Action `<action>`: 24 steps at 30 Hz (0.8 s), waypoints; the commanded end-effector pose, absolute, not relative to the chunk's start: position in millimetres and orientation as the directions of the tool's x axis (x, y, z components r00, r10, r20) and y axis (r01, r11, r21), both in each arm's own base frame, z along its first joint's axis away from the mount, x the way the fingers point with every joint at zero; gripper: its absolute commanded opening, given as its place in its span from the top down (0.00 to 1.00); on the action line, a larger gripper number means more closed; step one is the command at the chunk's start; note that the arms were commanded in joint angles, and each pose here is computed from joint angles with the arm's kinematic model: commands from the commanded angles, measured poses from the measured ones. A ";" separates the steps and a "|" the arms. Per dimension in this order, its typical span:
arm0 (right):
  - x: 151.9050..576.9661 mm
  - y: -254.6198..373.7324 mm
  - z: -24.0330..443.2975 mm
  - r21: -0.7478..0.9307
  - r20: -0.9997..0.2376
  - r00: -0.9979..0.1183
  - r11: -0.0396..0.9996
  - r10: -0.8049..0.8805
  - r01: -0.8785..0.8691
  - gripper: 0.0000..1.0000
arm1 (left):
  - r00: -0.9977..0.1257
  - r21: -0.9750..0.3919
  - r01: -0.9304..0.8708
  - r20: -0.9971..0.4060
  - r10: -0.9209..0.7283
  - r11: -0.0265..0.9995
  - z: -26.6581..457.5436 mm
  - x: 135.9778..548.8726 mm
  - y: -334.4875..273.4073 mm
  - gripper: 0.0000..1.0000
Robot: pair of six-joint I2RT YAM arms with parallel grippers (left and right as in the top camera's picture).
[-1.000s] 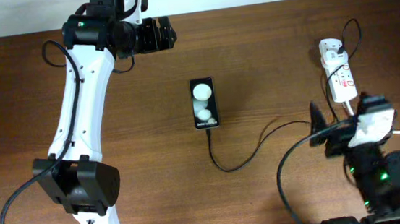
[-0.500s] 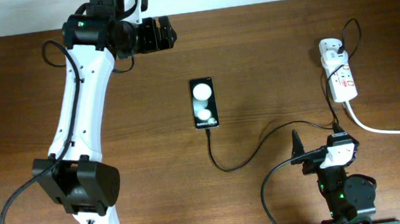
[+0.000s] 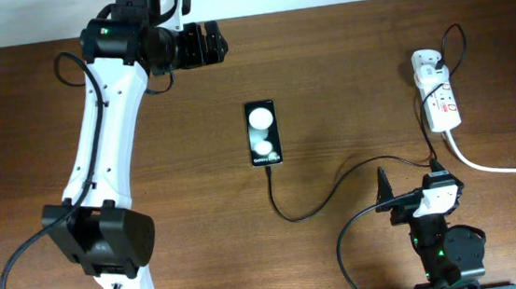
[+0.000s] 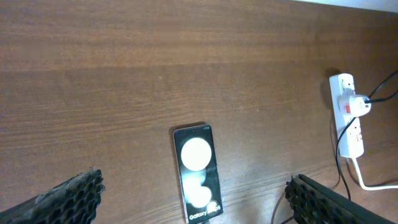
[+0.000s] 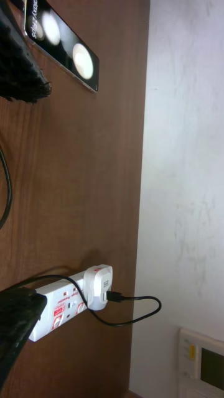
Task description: Plug charger to phone and switch on socket
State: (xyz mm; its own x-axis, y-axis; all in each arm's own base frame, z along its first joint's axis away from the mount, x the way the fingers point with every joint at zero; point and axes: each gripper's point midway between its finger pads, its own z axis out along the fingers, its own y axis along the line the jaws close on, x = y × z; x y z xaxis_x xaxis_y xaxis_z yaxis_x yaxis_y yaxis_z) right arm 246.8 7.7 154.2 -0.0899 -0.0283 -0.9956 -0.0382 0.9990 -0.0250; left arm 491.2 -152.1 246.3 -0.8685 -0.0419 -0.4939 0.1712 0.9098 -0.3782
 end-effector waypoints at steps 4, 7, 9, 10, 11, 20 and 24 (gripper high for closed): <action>246.4 5.3 153.2 -0.018 -0.996 -0.089 1.000 -0.020 -0.024 0.01 | -0.851 -0.173 0.127 -0.524 0.018 0.977 238.3 494.8 -119.7 0.01; 246.4 5.3 153.2 -0.018 -0.996 -0.089 1.000 -0.020 -0.024 0.01 | -0.792 -0.132 0.249 -0.598 0.124 0.959 250.4 499.7 -138.7 0.01; 246.4 5.3 153.2 -0.018 -0.996 -0.089 1.000 -0.020 -0.024 0.01 | -0.725 -0.110 0.347 -0.662 0.192 0.931 248.6 502.2 -150.5 0.01; 246.4 5.3 153.2 -0.018 -0.996 -0.089 1.000 -0.020 -0.024 0.01 | -0.704 -0.109 0.354 -0.685 0.188 0.929 243.0 500.8 -150.9 0.01; 246.4 5.3 153.2 -0.018 -0.996 -0.089 1.000 -0.020 -0.024 0.01 | -0.686 -0.105 0.356 -0.704 0.183 0.929 237.2 498.8 -150.1 0.01; 246.4 5.3 153.2 -0.018 -0.996 -0.089 1.000 -0.020 -0.024 0.01 | -0.444 -0.059 0.290 -0.893 0.080 0.955 184.2 381.4 -82.4 0.01; 246.4 5.2 153.2 -0.018 -0.996 -0.089 1.000 -0.020 -0.023 0.01 | -0.340 -0.017 0.259 -0.937 0.075 0.966 164.2 325.1 -59.2 0.01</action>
State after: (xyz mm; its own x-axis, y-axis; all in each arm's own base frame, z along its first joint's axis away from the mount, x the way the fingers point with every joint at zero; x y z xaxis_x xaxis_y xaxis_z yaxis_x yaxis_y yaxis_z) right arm 246.6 7.5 155.5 -0.0846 -0.0275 -0.9960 -0.0368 0.9990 -0.0244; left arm 349.6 -69.2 172.3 -0.3860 0.0513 -0.9211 0.2630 0.9631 -0.0566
